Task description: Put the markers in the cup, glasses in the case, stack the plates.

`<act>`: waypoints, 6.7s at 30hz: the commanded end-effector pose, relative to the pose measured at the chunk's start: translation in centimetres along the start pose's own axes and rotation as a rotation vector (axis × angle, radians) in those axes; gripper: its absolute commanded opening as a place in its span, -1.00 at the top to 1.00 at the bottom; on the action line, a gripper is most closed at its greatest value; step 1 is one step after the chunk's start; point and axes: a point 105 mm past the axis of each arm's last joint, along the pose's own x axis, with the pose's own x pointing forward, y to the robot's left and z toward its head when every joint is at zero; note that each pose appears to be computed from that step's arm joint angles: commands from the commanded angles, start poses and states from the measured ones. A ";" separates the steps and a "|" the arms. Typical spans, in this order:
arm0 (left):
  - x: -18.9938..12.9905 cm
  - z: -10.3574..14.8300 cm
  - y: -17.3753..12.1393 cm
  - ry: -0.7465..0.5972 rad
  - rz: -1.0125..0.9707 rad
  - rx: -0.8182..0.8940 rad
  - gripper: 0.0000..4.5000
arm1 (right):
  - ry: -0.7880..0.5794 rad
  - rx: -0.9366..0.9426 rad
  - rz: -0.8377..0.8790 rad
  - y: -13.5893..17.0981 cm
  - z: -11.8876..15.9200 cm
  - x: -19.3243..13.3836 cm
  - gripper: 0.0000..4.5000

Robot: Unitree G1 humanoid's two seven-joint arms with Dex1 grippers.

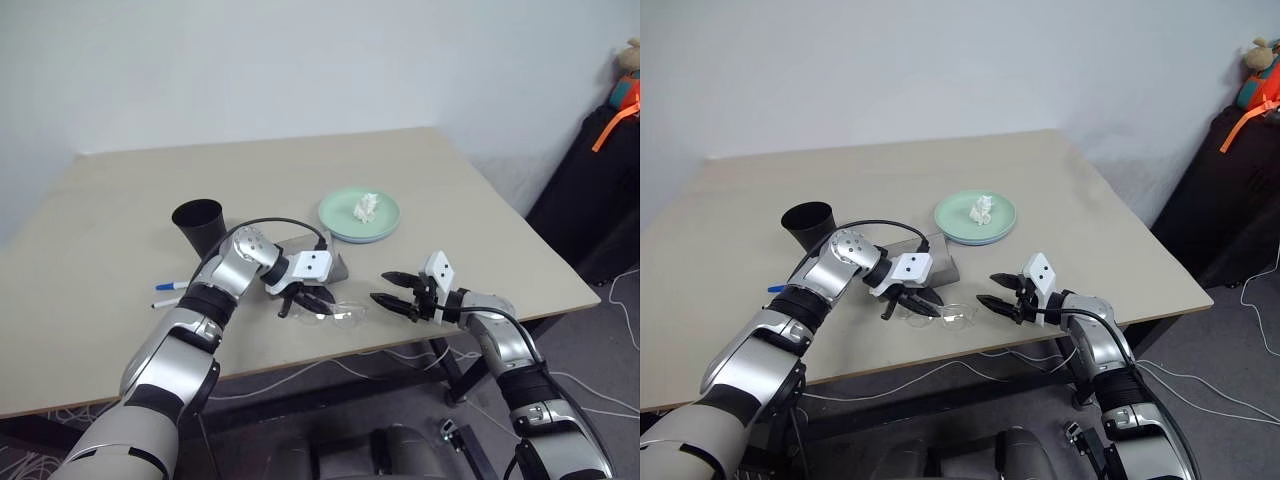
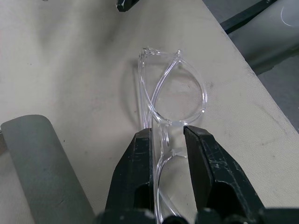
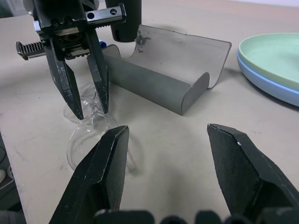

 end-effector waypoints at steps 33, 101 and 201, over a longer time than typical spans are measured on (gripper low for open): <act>-10.0 2.0 7.3 0.061 0.529 0.099 0.99 | -0.071 -0.107 -0.133 -3.2 2.5 0.0 -0.29; -6.7 0.9 7.5 0.153 0.451 0.024 -0.19 | -0.050 -0.078 -0.106 -1.7 1.1 0.6 -0.29; -15.3 -8.1 -2.5 0.261 0.300 -0.198 0.83 | -0.083 -0.040 0.034 0.6 2.4 1.7 -0.29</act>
